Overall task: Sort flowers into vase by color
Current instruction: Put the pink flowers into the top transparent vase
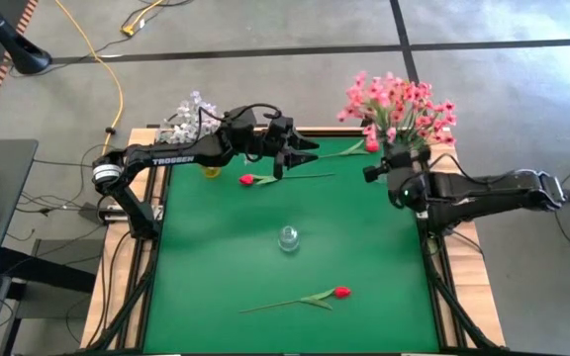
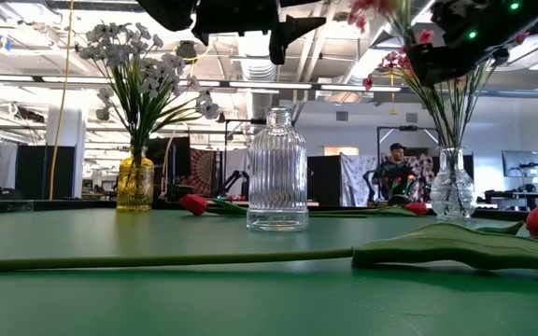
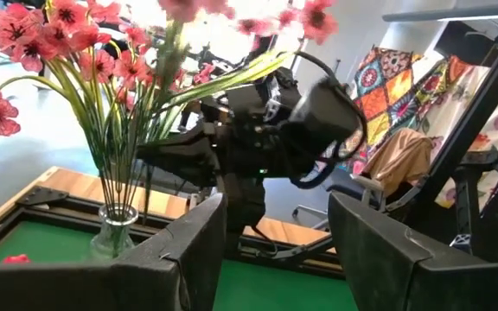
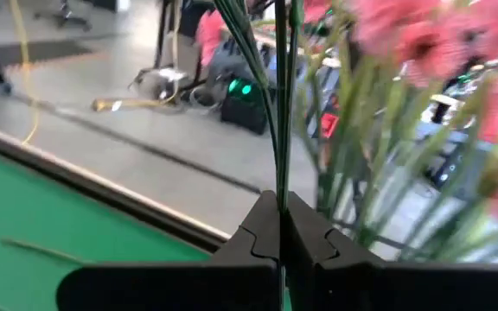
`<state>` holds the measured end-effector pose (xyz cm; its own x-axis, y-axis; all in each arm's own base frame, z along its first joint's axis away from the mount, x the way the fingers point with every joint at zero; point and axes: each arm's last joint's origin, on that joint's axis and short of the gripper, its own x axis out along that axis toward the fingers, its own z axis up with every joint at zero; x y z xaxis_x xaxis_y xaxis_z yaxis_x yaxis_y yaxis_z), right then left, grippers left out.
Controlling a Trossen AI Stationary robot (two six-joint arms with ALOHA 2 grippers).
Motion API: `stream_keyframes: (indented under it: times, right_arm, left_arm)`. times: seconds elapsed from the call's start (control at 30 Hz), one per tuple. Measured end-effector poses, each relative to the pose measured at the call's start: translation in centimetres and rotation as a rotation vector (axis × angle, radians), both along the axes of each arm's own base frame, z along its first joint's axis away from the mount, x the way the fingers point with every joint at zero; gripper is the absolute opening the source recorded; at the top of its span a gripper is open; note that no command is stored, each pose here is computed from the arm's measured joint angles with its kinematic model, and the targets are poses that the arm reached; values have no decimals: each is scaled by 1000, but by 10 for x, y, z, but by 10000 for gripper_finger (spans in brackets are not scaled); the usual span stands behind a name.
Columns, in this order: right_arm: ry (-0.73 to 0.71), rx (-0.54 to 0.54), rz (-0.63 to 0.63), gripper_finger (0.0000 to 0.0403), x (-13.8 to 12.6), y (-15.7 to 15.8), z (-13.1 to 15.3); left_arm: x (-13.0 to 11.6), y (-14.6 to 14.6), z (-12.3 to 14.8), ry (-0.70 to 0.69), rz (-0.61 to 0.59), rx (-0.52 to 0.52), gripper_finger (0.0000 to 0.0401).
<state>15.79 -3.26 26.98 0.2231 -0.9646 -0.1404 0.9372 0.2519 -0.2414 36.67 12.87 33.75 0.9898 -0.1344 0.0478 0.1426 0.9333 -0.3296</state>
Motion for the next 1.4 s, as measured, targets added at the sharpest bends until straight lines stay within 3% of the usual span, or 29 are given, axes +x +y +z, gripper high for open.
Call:
stream_keyframes:
  times: [0.33,0.97,1.4]
  right_arm:
    - [52,-35,107,23,4,-22,18]
    - [74,-24,81,23,1,-25,-25]
    - [76,36,-40,28,-7,-25,-39]
  left_arm:
    - [0,0,0,0,0,-1,192]
    - [0,1,-3,30,17,-13,192]
    - [2,-3,-4,37,27,-16,192]
